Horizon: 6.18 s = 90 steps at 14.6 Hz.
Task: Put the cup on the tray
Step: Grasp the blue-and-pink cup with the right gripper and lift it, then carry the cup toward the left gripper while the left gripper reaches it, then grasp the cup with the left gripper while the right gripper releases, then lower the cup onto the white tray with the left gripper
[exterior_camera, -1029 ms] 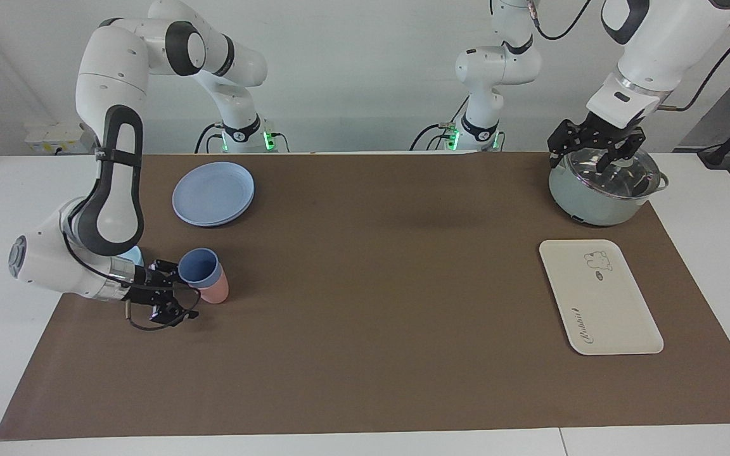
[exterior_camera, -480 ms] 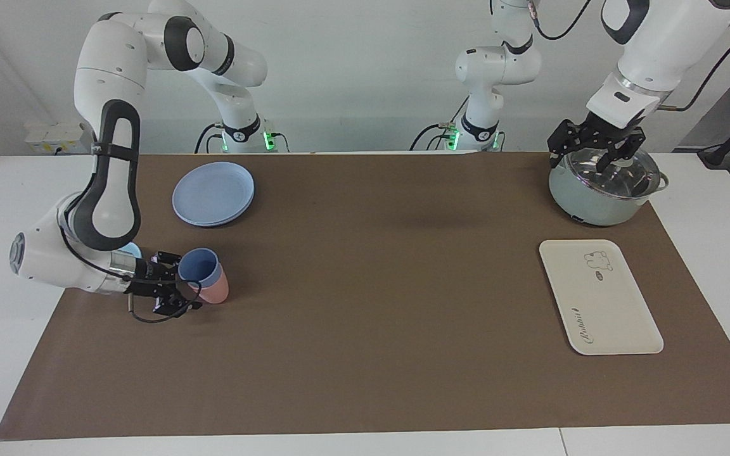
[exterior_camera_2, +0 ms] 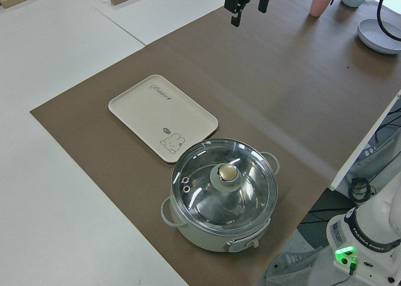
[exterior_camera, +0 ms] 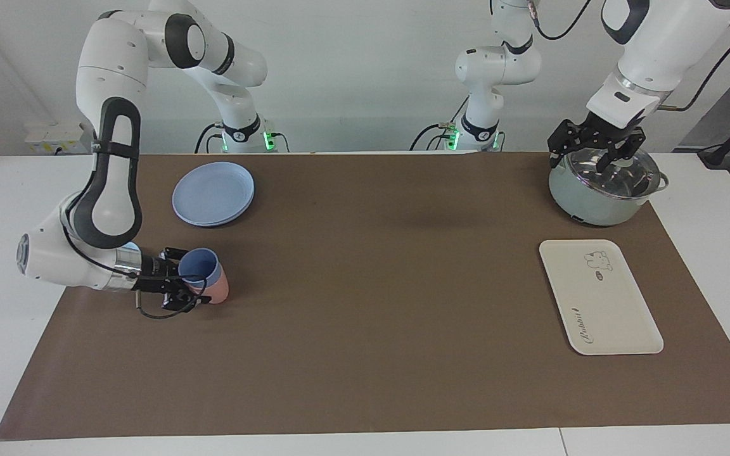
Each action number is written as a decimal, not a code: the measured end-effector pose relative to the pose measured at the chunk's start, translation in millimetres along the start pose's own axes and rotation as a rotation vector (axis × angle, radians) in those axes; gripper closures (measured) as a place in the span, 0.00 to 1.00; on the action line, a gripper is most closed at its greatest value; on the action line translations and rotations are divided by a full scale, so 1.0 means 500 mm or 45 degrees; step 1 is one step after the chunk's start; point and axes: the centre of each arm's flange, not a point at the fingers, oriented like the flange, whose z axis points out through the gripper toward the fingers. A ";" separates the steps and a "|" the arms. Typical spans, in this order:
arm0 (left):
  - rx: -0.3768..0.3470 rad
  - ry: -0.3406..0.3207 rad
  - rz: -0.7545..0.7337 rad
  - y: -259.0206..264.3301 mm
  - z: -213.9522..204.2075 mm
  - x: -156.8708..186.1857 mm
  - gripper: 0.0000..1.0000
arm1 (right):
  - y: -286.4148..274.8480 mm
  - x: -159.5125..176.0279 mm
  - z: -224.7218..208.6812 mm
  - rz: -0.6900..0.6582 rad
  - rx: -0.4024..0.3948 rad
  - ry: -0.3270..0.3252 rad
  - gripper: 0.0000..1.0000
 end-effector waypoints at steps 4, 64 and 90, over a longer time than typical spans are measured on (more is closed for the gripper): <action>0.000 0.000 0.000 0.000 0.000 0.000 0.00 | 0.001 -0.011 0.012 0.011 0.017 -0.047 0.18; -0.626 0.338 -0.783 0.646 0.140 0.059 0.95 | -0.120 -0.651 0.221 0.034 0.278 0.172 0.18; -0.176 0.360 -0.502 -0.450 0.457 0.039 0.95 | 0.110 0.002 -0.003 0.427 0.454 -0.109 0.18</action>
